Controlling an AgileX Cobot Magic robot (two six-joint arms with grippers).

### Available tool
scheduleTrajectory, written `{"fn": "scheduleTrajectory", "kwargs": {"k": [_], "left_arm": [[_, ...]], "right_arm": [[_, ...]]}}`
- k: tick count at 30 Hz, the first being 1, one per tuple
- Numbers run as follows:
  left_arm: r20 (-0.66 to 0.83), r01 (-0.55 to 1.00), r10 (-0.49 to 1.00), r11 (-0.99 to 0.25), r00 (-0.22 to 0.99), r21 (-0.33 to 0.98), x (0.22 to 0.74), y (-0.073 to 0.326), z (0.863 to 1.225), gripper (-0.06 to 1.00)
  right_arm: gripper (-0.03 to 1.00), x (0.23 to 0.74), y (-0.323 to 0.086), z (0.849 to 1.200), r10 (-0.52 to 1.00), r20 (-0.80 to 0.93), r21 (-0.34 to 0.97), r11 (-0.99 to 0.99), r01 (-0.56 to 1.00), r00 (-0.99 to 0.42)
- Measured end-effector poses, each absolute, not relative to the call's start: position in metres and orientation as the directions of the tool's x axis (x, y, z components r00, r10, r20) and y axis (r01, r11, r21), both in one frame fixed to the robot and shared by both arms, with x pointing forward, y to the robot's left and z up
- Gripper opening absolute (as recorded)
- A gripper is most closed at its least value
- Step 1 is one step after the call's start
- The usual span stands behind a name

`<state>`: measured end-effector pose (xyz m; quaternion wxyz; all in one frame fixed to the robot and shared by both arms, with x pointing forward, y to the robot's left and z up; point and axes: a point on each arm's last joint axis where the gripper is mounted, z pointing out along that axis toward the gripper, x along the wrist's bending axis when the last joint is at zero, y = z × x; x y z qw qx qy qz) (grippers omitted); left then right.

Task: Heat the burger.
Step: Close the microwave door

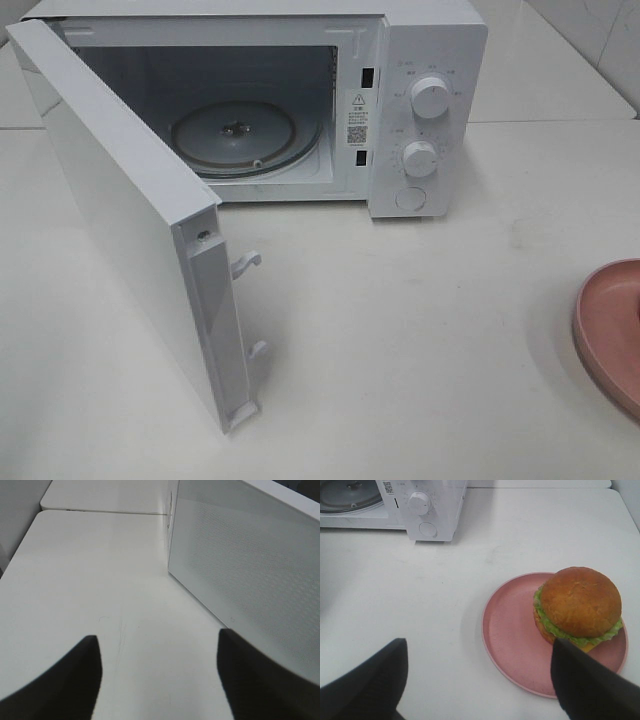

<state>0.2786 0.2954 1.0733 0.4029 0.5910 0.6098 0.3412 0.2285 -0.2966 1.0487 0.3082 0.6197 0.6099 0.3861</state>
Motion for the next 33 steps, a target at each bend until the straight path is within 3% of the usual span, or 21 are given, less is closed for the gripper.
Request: {"fn": "scheduleTrajectory", "kwargs": {"k": [1, 3, 4, 5, 6, 7, 9, 33], "left_arm": [[-0.088, 0.446, 0.996, 0.068, 0.023, 0.892, 0.279, 0.295, 1.073, 0.56], [-0.091, 0.441, 0.996, 0.074, 0.018, 0.894, 0.291, 0.296, 1.073, 0.39], [-0.091, 0.441, 0.996, 0.074, 0.018, 0.894, 0.291, 0.296, 1.073, 0.39], [-0.091, 0.437, 0.996, 0.075, 0.017, 0.896, 0.294, 0.296, 1.073, 0.32], [-0.095, 0.437, 0.995, 0.080, 0.013, 0.896, 0.302, 0.296, 1.069, 0.17], [-0.095, 0.437, 0.995, 0.080, 0.013, 0.896, 0.302, 0.296, 1.069, 0.17], [-0.098, 0.434, 0.995, 0.086, 0.006, 0.897, 0.313, 0.297, 1.062, 0.02], [-0.041, 0.129, 0.998, 0.047, -0.051, 0.991, 0.369, 0.306, 1.008, 0.00]], "right_arm": [[0.76, 0.229, -0.297, 1.049, 0.994, 0.103, 0.853, -0.066, 0.518, -0.042], [0.76, 0.229, -0.297, 1.049, 0.994, 0.103, 0.853, -0.066, 0.518, -0.042], [0.76, 0.229, -0.297, 1.049, 0.994, 0.103, 0.853, -0.066, 0.518, -0.042], [0.76, 0.229, -0.297, 1.049, 0.994, 0.103, 0.853, -0.066, 0.518, -0.042], [0.76, 0.229, -0.297, 1.049, 0.994, 0.103, 0.853, -0.066, 0.518, -0.042], [0.76, 0.229, -0.297, 1.049, 0.994, 0.103, 0.853, -0.066, 0.518, -0.042], [0.75, 0.229, -0.297, 1.049, 0.994, 0.103, 0.853, -0.066, 0.518, -0.042], [0.75, 0.229, -0.297, 1.049, 0.994, 0.103, 0.853, -0.066, 0.518, -0.042]]}}
